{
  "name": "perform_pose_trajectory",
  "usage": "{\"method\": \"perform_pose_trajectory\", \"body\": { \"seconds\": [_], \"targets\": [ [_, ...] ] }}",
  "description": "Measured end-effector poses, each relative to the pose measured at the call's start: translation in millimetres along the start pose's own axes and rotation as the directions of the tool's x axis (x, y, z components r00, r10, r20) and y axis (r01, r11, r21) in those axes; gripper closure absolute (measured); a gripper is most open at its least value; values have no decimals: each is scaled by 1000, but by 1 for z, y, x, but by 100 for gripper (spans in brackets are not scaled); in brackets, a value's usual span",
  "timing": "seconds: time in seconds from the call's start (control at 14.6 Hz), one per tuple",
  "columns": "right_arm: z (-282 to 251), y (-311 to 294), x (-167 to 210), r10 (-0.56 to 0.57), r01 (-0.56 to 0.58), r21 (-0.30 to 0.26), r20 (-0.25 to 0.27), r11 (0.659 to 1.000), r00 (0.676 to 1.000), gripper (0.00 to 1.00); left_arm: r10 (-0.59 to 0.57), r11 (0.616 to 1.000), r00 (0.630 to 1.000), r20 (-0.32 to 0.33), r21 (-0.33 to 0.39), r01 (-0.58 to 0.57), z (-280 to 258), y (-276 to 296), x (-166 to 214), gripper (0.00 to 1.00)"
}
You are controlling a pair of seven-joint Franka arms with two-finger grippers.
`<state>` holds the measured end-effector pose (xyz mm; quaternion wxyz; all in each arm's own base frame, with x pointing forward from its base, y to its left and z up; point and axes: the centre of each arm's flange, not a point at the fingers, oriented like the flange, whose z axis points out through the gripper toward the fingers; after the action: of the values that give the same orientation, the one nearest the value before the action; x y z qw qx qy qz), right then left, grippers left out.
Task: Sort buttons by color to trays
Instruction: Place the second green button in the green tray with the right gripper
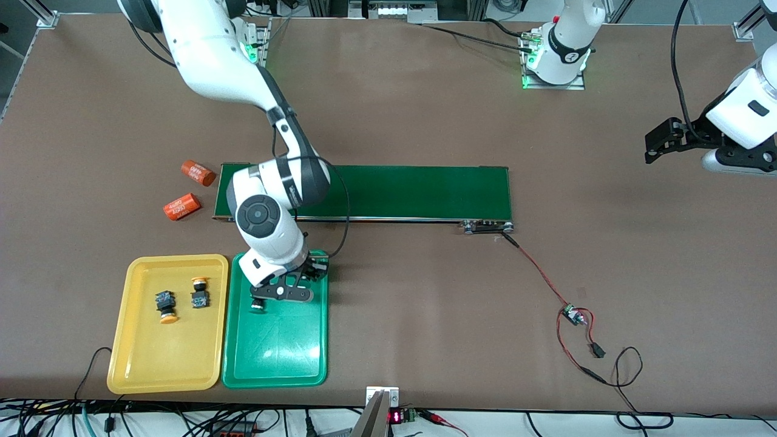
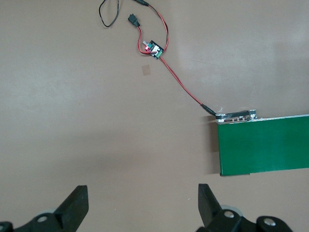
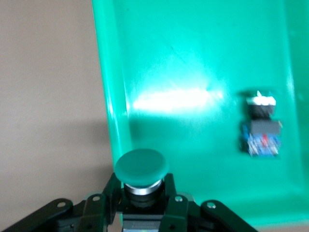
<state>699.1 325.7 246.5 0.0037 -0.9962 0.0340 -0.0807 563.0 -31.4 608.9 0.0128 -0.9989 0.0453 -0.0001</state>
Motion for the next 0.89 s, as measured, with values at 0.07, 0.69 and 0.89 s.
{"method": "perform_pose_trajectory", "body": {
  "seconds": [0.07,0.69,0.89],
  "targets": [
    [13,3,3,-18,18,2,-19,1000,1000,60,0,1000,1000,0,0,0,0,0,0,0],
    [27,53,37,-89,89,-23,-9,996,996,44,0,1000,1000,0,0,0,0,0,0,0],
    [-23,37,35,-99,101,-23,57,995,993,19,0,1000,1000,0,0,0,0,0,0,0]
  ]
}}
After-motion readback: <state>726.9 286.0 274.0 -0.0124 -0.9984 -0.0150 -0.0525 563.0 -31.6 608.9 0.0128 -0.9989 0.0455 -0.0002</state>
